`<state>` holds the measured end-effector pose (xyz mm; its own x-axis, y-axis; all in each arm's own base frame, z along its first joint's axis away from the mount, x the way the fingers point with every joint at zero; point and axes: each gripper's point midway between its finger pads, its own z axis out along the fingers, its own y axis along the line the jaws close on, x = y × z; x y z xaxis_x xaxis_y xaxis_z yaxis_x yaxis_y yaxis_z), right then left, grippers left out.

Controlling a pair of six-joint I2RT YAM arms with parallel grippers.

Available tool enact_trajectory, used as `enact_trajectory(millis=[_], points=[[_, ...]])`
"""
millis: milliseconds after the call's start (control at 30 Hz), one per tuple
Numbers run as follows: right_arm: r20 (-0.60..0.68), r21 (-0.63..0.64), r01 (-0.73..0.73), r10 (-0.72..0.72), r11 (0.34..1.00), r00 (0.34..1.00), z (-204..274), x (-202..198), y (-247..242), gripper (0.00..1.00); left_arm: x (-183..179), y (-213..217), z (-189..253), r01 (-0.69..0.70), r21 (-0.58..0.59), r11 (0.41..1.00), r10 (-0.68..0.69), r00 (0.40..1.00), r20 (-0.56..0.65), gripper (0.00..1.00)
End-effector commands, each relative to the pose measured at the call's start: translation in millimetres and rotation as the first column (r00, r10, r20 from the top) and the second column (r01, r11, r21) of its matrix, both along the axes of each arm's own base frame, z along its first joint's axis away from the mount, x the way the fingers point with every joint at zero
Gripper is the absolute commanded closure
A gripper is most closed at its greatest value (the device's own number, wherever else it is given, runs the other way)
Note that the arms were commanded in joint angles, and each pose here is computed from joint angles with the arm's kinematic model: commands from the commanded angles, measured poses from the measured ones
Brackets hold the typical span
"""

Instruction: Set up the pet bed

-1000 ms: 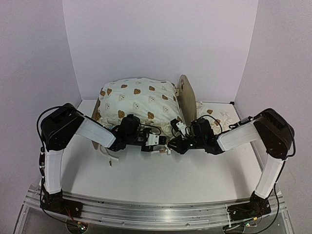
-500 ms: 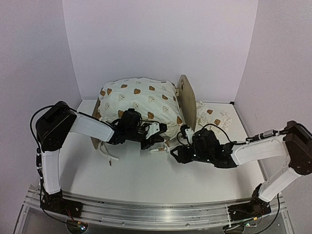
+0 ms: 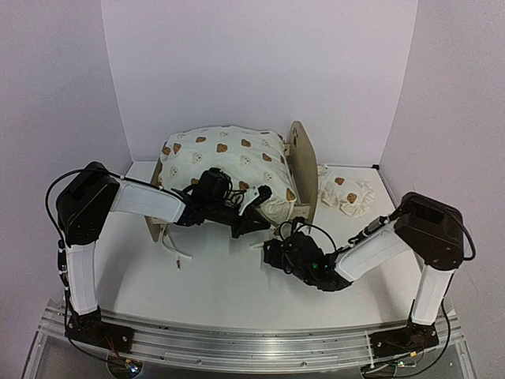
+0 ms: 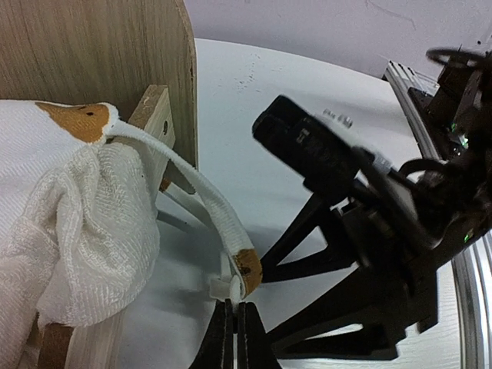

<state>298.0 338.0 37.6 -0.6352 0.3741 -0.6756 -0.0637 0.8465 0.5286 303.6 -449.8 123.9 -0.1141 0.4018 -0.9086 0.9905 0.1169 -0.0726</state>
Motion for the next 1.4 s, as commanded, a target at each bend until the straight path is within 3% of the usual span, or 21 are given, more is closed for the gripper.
enact_trajectory(millis=[0, 167, 333, 433, 600, 767, 1000, 1233, 1367], points=[[0.129, 0.255, 0.077, -0.113, 0.964, 0.985, 31, 27, 27, 0.30, 3, -10, 35, 0.005, -0.086, 0.996, -0.008, 0.999, -0.042, 1.00], [0.095, 0.396, 0.191, -0.247, 0.898, 0.964, 12, 35, 19, 0.35, 3, -12, 39, 0.008, -0.104, 0.995, -0.012, 0.999, -0.044, 1.00], [0.111, 0.389, 0.279, -0.345, 0.878, 0.932, 4, 39, 0, 0.41, 1, -11, 39, 0.013, -0.108, 0.994, -0.018, 0.999, -0.045, 1.00], [0.089, 0.395, 0.320, -0.383, 0.861, 0.919, -7, 38, -10, 0.59, 4, -11, 41, 0.005, -0.113, 0.994, -0.009, 0.999, -0.039, 1.00], [0.062, 0.389, 0.368, -0.423, 0.845, 0.904, -19, 29, -30, 1.00, 14, -8, 48, -0.029, -0.122, 0.992, 0.025, 0.999, -0.035, 1.00], [0.075, 0.294, 0.325, -0.360, 0.899, 0.930, -2, 11, -57, 1.00, 37, 3, 55, -0.106, -0.106, 0.989, 0.110, 0.993, 0.037, 1.00], [-0.066, 0.049, 0.198, -0.194, 0.979, 0.979, -4, -18, -119, 1.00, 52, 31, 49, -0.147, -0.014, 0.989, 0.148, 0.981, 0.127, 1.00], [-0.065, -0.180, -0.014, 0.002, 0.984, 0.998, 57, 1, -147, 1.00, 59, 74, 28, -0.187, 0.114, 0.976, 0.159, 0.962, 0.220, 1.00], [-0.042, -0.218, -0.135, 0.128, 0.967, 0.991, 95, 22, -137, 1.00, 63, 97, 7, -0.213, 0.200, 0.956, 0.160, 0.954, 0.252, 1.00]])
